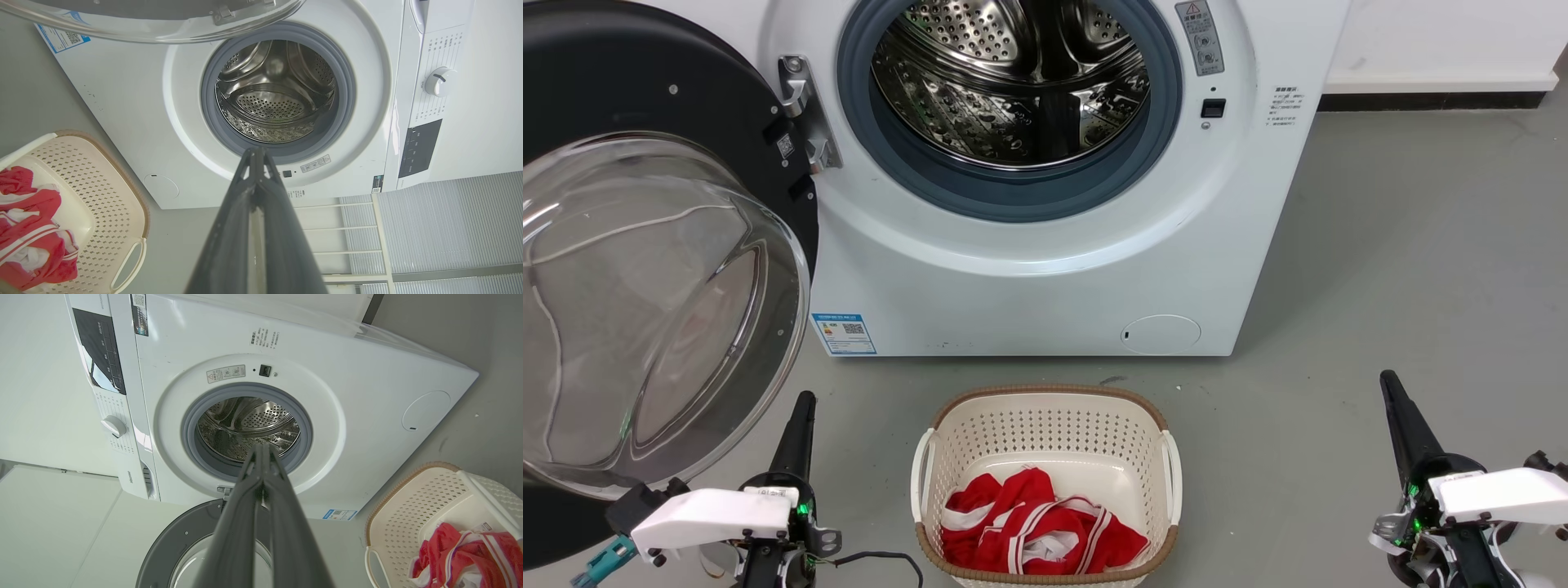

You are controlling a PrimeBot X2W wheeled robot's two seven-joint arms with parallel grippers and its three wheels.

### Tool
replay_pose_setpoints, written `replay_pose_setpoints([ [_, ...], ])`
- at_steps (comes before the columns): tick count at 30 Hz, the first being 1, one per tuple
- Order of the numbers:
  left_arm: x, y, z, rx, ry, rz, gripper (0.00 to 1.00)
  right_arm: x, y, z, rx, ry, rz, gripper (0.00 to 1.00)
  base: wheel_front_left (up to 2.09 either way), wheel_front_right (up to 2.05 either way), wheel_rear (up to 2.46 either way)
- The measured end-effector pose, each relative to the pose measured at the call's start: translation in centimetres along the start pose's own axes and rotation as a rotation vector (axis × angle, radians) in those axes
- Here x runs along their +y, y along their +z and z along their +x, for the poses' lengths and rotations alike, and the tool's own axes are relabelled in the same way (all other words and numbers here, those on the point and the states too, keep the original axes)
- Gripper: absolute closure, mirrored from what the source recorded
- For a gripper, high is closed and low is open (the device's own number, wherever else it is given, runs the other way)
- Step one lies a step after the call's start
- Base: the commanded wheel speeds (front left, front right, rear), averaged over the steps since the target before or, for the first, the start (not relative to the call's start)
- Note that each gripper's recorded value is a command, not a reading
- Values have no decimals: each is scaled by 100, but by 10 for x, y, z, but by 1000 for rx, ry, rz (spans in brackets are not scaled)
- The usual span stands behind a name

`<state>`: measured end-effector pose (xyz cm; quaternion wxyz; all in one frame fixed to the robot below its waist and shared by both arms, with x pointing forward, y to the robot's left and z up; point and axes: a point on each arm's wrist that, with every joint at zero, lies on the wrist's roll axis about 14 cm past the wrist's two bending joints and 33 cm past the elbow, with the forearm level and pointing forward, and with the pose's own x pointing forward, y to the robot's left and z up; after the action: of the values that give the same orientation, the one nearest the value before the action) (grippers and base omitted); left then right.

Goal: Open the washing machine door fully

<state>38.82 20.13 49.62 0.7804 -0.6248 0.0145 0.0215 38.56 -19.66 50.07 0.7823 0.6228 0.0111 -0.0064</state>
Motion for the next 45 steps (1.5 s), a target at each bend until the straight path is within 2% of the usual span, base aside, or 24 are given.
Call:
replay_pose_setpoints([
  [30,-8,0,-1,12,-40,-221,100,3,5,2,-6,15,225,100,0,0,0],
  [45,-8,0,-1,12,-41,-223,100,3,5,1,-7,15,229,100,0,0,0],
])
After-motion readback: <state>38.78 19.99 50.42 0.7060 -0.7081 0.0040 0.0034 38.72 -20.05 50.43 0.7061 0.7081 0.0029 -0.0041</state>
